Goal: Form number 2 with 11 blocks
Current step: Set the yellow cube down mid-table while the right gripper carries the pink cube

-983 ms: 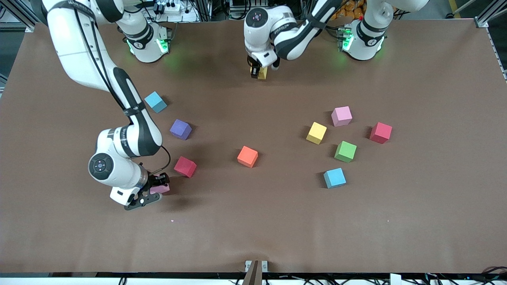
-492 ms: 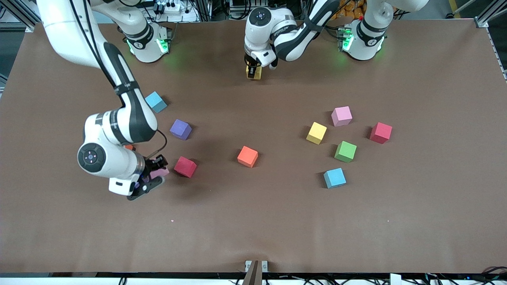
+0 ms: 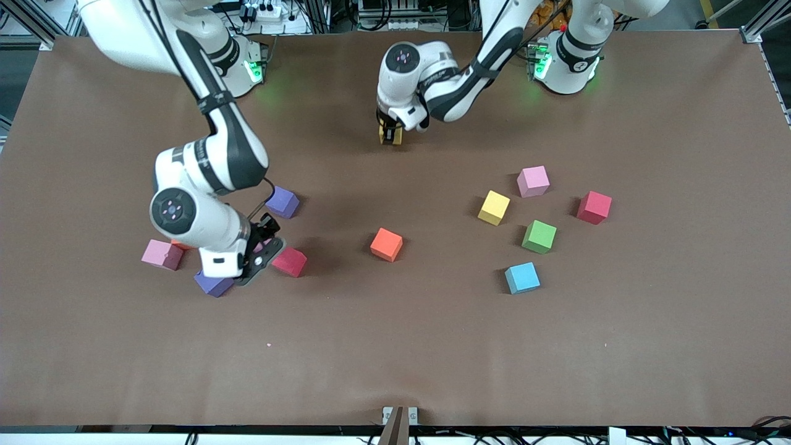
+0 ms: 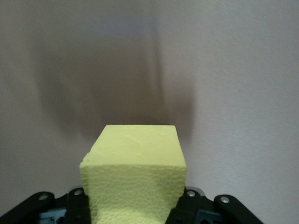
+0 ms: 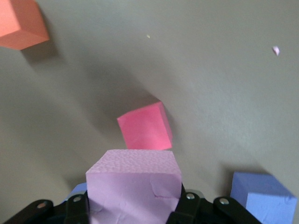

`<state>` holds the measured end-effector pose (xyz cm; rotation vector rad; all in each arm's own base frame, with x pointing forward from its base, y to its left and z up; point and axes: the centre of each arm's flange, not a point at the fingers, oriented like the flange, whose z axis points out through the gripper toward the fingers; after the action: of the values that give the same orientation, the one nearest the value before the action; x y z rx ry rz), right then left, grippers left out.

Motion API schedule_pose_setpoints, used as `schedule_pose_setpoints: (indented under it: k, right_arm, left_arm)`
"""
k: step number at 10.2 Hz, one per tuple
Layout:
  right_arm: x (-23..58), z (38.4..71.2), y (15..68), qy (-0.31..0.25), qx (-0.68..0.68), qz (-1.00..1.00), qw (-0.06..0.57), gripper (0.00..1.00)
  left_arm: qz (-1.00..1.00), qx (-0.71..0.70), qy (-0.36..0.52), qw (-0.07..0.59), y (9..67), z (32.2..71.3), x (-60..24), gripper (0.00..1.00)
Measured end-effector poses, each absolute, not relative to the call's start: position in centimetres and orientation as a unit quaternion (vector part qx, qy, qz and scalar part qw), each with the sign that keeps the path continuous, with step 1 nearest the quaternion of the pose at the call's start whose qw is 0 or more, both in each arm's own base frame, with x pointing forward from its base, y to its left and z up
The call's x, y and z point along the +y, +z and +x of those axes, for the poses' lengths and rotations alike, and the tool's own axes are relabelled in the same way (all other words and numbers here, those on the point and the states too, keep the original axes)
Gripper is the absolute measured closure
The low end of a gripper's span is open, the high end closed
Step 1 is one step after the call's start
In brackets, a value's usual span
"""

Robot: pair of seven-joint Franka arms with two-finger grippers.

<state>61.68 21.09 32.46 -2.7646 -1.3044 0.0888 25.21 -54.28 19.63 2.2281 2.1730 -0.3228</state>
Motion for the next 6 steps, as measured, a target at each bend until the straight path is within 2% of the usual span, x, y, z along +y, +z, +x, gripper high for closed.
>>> schedule_pose_setpoints:
  k: [2,4,6]
  right_arm:
    - [20.3,59.9,32.4,0.025,-0.471,-0.881,0.042,0.41]
    - [21.2,57.4,32.8,0.034,-0.504,-0.862,0.045,0.41]
    - [23.6,53.3,33.2,0.043,-0.534,-0.843,0.045,0.41]
  left_arm:
    - [0.71,0.696,-0.103,0.003,18.8,25.4,-55.7,0.42]
    - [0.726,0.681,-0.098,-0.003,18.6,22.2,-57.5,0.42]
    - [0.739,0.667,-0.094,-0.002,18.7,19.8,-58.5,0.42]
